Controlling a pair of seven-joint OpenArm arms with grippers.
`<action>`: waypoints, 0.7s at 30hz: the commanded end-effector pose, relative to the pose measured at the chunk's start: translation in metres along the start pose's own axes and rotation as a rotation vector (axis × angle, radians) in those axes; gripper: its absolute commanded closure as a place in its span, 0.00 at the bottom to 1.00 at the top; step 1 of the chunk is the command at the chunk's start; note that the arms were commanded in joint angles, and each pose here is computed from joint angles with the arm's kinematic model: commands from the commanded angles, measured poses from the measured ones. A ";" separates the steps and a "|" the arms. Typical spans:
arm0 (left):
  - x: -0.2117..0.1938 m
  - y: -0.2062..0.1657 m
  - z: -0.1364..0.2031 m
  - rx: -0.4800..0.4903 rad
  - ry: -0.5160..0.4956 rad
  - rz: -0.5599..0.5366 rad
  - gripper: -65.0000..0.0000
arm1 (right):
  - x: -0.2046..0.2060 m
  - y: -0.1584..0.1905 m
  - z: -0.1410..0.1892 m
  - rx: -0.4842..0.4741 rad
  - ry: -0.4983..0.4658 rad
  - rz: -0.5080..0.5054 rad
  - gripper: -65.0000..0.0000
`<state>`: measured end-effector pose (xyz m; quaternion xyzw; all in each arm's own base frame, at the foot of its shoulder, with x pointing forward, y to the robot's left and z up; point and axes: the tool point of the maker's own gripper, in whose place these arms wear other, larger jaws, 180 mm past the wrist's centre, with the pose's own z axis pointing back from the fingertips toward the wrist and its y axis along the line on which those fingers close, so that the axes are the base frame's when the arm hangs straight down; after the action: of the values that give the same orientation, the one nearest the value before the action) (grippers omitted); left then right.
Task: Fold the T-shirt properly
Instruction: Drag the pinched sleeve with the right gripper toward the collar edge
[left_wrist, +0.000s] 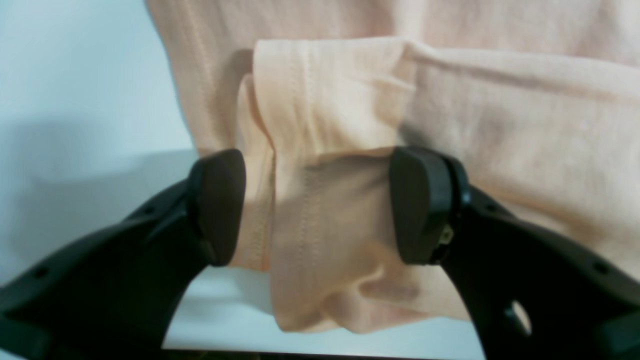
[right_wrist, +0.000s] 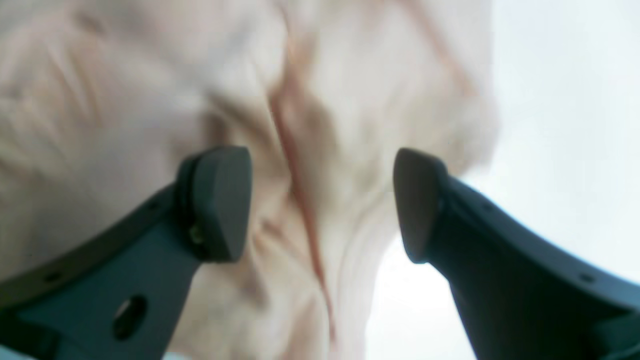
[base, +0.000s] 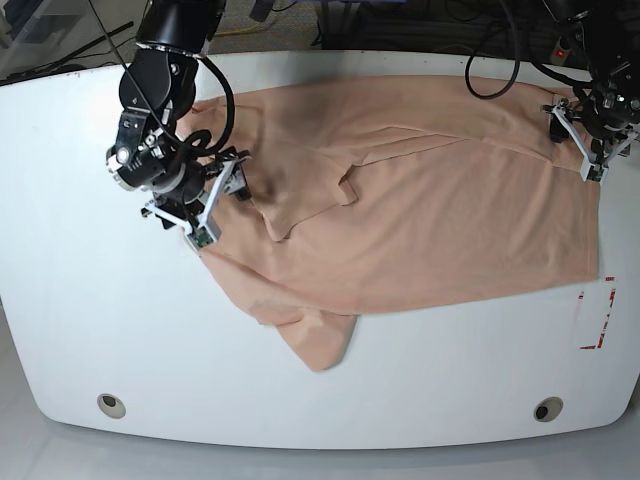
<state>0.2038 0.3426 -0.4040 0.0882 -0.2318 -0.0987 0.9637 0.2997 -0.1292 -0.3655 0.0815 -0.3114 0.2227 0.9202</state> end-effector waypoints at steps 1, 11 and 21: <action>0.000 0.009 0.004 0.029 0.017 -0.020 0.35 | -0.013 0.003 0.006 0.008 0.004 -0.026 0.34; 0.001 0.008 0.003 0.026 0.016 -0.021 0.35 | -0.035 0.047 0.015 0.287 -0.088 -0.189 0.34; 0.004 -0.002 -0.001 0.003 0.017 -0.050 0.35 | -0.039 0.047 -0.007 0.353 -0.068 -0.278 0.41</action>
<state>0.2095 0.3357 -0.4053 0.0878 -0.2274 -0.1175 0.9627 0.2362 -0.1007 -0.4075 0.2851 -0.2560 0.1407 0.9129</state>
